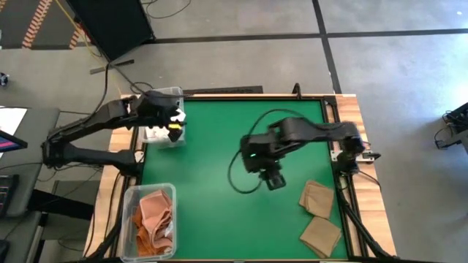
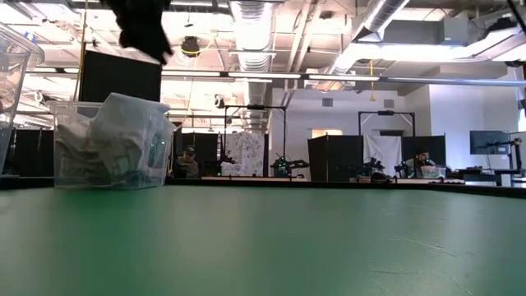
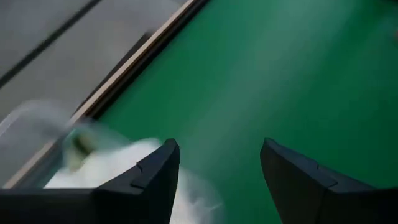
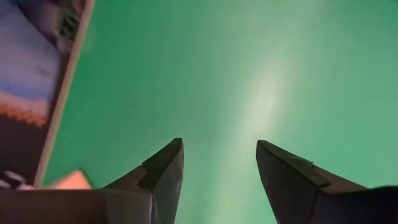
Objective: Sort towels by color in basket
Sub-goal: Put the top brown towel into the top transparent bin
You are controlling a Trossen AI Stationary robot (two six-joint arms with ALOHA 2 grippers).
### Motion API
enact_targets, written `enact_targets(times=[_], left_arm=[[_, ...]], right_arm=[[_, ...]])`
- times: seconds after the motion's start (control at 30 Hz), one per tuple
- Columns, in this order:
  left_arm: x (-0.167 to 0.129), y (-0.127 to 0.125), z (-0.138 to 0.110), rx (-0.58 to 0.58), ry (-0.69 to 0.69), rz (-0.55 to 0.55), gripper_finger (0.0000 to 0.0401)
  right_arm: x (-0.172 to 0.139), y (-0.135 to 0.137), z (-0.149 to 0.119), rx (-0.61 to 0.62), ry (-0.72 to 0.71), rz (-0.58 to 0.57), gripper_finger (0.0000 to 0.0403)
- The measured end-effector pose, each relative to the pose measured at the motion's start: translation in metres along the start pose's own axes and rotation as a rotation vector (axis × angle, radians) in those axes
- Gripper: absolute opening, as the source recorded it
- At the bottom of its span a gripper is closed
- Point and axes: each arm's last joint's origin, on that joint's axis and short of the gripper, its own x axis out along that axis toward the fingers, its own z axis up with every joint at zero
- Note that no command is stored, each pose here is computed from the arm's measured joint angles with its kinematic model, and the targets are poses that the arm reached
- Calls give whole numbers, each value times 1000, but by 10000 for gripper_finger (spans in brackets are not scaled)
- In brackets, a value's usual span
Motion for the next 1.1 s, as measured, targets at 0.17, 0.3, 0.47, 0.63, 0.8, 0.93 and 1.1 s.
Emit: enact_targets(times=[0.17, 0.3, 0.47, 0.63, 0.8, 0.93, 1.1], left_arm=[[-11, -29, 4, 96, -116, -144, 213], [-15, -52, 3, 175, -168, -250, 214], [-20, -78, -7, 268, -216, -373, 215], [-24, -102, -20, 331, -264, -491, 215], [-26, -124, -34, 412, -281, -584, 215], [-22, -145, -47, 482, -279, -645, 215], [-13, -172, -62, 576, -250, -688, 215]], right_arm=[[-51, 24, -23, 66, -126, 9, 226], [-79, 44, -40, 110, -199, 6, 226], [-100, 66, -56, 139, -264, -43, 226], [-104, 88, -60, 160, -284, -56, 226], [-92, 108, -55, 172, -256, -47, 226], [-65, 118, -55, 205, -150, -58, 226], [-20, 130, -64, 267, 21, -104, 226]])
